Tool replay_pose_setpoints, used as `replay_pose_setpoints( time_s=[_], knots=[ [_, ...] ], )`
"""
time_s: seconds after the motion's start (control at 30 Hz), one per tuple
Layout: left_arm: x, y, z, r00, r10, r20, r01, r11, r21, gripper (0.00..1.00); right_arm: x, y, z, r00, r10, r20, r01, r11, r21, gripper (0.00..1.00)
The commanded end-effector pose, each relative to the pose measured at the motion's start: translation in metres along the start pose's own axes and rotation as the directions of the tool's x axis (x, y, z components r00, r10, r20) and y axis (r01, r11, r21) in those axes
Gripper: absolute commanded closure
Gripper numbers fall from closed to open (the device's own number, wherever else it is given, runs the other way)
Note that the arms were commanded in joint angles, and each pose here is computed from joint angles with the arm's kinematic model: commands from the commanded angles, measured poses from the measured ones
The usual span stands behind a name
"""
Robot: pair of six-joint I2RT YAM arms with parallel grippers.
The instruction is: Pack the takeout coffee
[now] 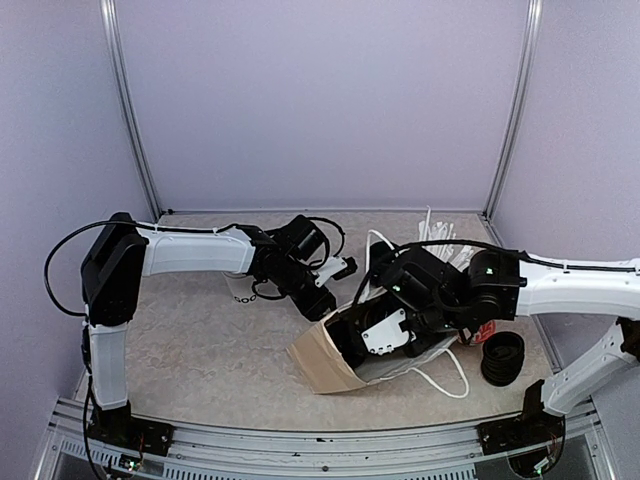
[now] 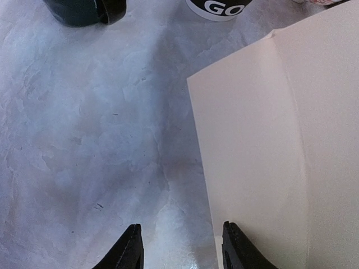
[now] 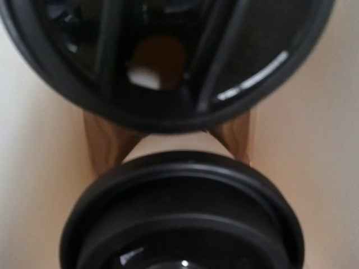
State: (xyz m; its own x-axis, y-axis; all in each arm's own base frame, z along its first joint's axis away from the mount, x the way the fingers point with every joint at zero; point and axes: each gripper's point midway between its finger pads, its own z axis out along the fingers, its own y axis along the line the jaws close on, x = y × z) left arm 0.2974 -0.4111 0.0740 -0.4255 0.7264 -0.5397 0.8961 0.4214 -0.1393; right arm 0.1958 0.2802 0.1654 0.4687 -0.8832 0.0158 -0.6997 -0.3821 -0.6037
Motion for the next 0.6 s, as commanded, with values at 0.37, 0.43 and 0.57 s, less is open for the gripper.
replay_pose_setpoints(
  time_s=[0.37,0.43,0.57],
  knots=[
    [0.002,-0.012,-0.002,1.000,0.022,0.013,-0.023,0.999,0.049,0.52,-0.008,0.017,0.012,1.000,0.018,0.005,-0.017,0.988,-0.155,0.69],
    [0.003,-0.012,-0.005,1.000,0.021,0.014,-0.022,0.998,0.051,0.52,-0.011,0.019,0.010,1.000,0.026,0.015,-0.023,0.983,-0.181,0.69],
    [0.006,-0.011,-0.009,1.000,0.013,0.015,-0.013,0.999,0.049,0.52,-0.017,0.025,0.008,0.998,0.042,0.036,-0.032,0.969,-0.244,0.70]
  ],
)
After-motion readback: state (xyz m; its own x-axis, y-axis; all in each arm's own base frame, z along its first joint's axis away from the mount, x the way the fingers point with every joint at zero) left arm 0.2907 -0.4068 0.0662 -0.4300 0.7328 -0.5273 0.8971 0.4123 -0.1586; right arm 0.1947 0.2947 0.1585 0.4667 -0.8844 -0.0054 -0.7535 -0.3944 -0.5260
